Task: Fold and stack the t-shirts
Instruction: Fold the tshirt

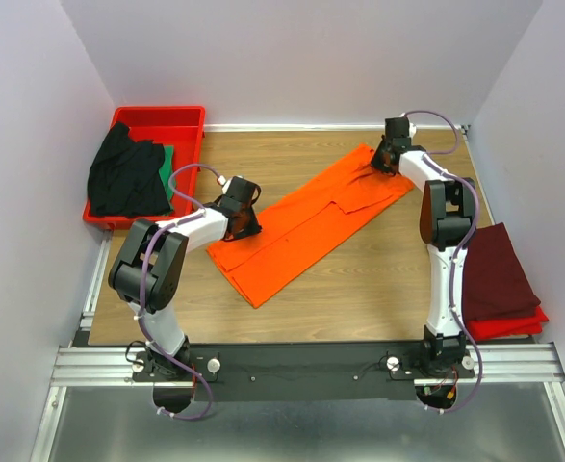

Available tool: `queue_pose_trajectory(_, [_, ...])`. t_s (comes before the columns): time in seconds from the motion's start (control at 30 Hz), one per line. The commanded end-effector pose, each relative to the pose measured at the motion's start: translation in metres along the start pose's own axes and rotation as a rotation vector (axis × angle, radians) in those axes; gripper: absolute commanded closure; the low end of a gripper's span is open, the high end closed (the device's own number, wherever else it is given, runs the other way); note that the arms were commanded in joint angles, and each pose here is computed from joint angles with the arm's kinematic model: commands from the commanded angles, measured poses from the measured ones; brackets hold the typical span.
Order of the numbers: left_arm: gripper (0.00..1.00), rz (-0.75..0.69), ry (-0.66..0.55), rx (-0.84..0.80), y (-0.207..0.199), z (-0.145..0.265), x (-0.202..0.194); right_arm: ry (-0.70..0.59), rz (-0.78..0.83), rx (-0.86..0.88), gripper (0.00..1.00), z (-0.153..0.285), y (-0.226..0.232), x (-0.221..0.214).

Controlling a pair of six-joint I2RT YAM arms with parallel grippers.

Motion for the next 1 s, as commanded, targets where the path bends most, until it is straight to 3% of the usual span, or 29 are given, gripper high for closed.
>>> queue_pose_trajectory(0.0, [0.69,-0.023,0.078,0.092,0.024,-0.004,-0.017,-0.01,0.015,0.012,0.73,-0.004,-0.001,0.006])
queue_pose_trajectory(0.07, [0.69,-0.022,0.078,0.084,0.023,-0.003,-0.016,-0.022,0.017,0.016,0.67,-0.001,0.0,0.011])
queue_pose_trajectory(0.1, [0.69,-0.022,0.079,0.081,0.023,-0.003,-0.016,-0.034,0.016,0.017,0.58,0.003,0.001,0.015])
queue_pose_trajectory(0.17, [0.69,-0.029,0.077,0.058,0.021,-0.001,-0.015,-0.047,0.015,0.023,0.49,0.008,0.002,0.021])
queue_pose_trajectory(0.27, [0.67,-0.057,0.048,0.014,0.012,0.006,-0.007,-0.081,0.011,0.024,0.43,0.021,0.003,0.034])
queue_pose_trajectory(0.37, [0.59,-0.083,0.007,-0.038,-0.001,0.017,0.005,-0.12,0.008,0.027,0.34,0.035,0.004,0.048])
queue_pose_trajectory(0.43, [0.55,-0.111,-0.019,-0.063,-0.008,0.023,0.013,-0.121,0.006,0.029,0.34,0.043,0.005,0.049])
queue_pose_trajectory(0.7, [0.54,-0.181,-0.043,-0.063,-0.014,0.042,0.02,-0.098,-0.047,0.026,0.34,0.083,-0.001,0.036])
queue_pose_trajectory(0.97, [0.58,-0.293,0.042,-0.002,-0.013,0.044,-0.017,0.053,-0.036,0.061,0.36,0.09,0.007,-0.024])
Point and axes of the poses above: each gripper's point midway between its finger pads, its own z axis back along the fingers, its own y axis along the line the jaws close on, x = y × z, the point moved 9 cm from there along z, back along the fingers, and after that the axes turned 14 degrees about z, right-handed, at the moved point
